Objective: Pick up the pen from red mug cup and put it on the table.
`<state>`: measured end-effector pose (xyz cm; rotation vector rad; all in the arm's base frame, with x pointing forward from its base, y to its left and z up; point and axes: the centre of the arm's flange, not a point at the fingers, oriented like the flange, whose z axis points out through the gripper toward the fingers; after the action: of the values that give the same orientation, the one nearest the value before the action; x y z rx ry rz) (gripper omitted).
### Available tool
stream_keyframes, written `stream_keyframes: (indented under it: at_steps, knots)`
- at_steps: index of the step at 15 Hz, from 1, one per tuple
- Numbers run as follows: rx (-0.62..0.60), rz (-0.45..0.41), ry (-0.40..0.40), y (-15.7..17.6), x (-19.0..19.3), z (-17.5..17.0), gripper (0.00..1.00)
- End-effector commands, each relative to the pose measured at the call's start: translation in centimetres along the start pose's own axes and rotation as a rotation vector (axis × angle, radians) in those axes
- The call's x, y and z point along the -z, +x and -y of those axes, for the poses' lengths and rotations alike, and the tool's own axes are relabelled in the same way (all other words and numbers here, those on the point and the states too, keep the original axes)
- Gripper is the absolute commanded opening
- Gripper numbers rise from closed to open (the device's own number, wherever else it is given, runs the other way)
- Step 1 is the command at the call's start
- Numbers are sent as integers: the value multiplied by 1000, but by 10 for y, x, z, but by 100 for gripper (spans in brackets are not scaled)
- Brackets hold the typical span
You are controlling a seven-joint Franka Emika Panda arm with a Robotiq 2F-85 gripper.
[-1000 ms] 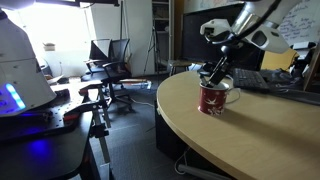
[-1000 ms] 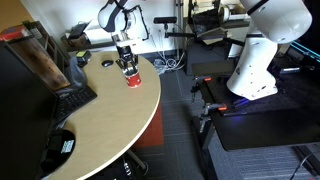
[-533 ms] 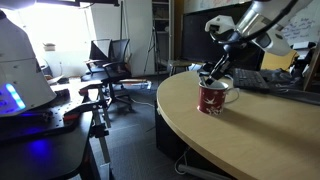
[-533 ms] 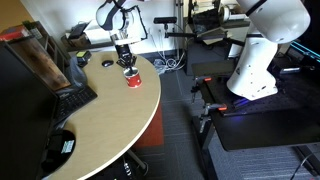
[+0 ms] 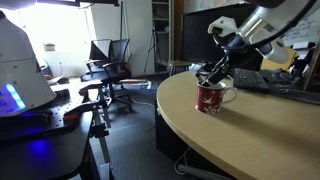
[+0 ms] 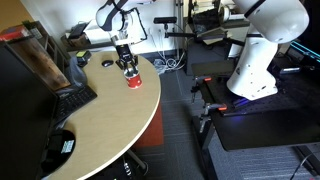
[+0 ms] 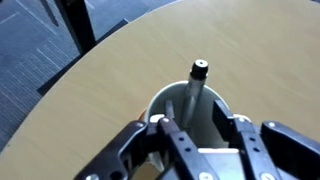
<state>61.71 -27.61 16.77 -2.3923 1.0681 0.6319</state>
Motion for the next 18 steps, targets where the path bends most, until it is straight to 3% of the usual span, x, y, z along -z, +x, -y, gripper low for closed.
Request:
stream_keyframes:
  at_steps: [1,2,6,10,11,12,15,16,18]
  knots:
    - [3,45,26,11,5,6,68]
    - [7,52,26,11,5,6,71]
    - [26,89,-20,12,0,14,51]
    - [-51,75,-102,19,-12,20,48]
    - [-46,89,-113,19,-14,21,44]
    - [-42,97,-127,20,-16,21,26]
    - [-29,99,-148,19,-18,23,5]
    - [-18,93,-156,17,-17,24,0]
    - [3,86,-161,10,-13,28,5]
